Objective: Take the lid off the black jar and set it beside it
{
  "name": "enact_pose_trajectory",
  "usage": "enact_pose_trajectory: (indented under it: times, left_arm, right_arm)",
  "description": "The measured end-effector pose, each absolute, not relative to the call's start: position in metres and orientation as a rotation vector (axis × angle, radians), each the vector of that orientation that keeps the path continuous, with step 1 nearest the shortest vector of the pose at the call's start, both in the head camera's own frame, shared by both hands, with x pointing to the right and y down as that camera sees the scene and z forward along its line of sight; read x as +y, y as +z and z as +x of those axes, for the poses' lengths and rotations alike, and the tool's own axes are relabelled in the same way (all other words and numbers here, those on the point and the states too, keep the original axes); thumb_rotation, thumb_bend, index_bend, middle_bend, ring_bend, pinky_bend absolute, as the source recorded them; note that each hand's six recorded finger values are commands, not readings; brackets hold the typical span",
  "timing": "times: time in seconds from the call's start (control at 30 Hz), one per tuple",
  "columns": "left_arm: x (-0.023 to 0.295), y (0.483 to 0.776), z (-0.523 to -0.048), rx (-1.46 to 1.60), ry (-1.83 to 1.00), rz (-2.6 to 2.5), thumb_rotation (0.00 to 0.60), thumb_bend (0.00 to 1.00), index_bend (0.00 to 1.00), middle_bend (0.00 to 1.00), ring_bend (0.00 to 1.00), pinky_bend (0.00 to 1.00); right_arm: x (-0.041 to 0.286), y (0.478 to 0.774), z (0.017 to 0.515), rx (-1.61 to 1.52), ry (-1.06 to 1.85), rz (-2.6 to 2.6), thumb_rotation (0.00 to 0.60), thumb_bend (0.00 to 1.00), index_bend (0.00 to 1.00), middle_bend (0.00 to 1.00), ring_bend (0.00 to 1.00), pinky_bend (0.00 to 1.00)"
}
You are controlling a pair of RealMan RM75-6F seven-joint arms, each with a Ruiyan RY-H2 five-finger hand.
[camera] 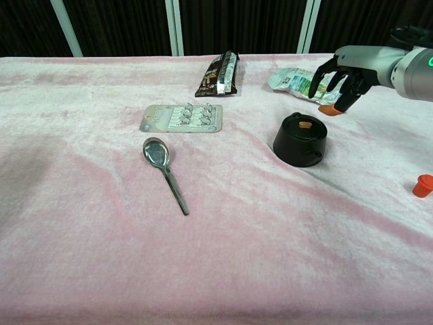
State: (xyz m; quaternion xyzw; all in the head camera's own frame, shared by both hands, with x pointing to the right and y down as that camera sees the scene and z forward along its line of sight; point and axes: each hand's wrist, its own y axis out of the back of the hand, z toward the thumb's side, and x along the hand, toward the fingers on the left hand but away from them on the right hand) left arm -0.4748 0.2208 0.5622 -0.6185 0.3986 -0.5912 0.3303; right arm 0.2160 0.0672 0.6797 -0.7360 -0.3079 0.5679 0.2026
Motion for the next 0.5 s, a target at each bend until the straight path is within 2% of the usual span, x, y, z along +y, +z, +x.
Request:
enact_pose_trajectory:
  times: [0.5]
  left_arm:
    - [0.22, 0.563, -0.475, 1.043, -1.55, -1.618, 0.6, 0.42, 0.18, 0.03, 0.0, 0.02]
  right_arm:
    - [0.082, 0.696, 0.209, -0.9, 1.596, -2.11, 0.6, 0.25, 0.53, 0.12, 0.21, 0.2]
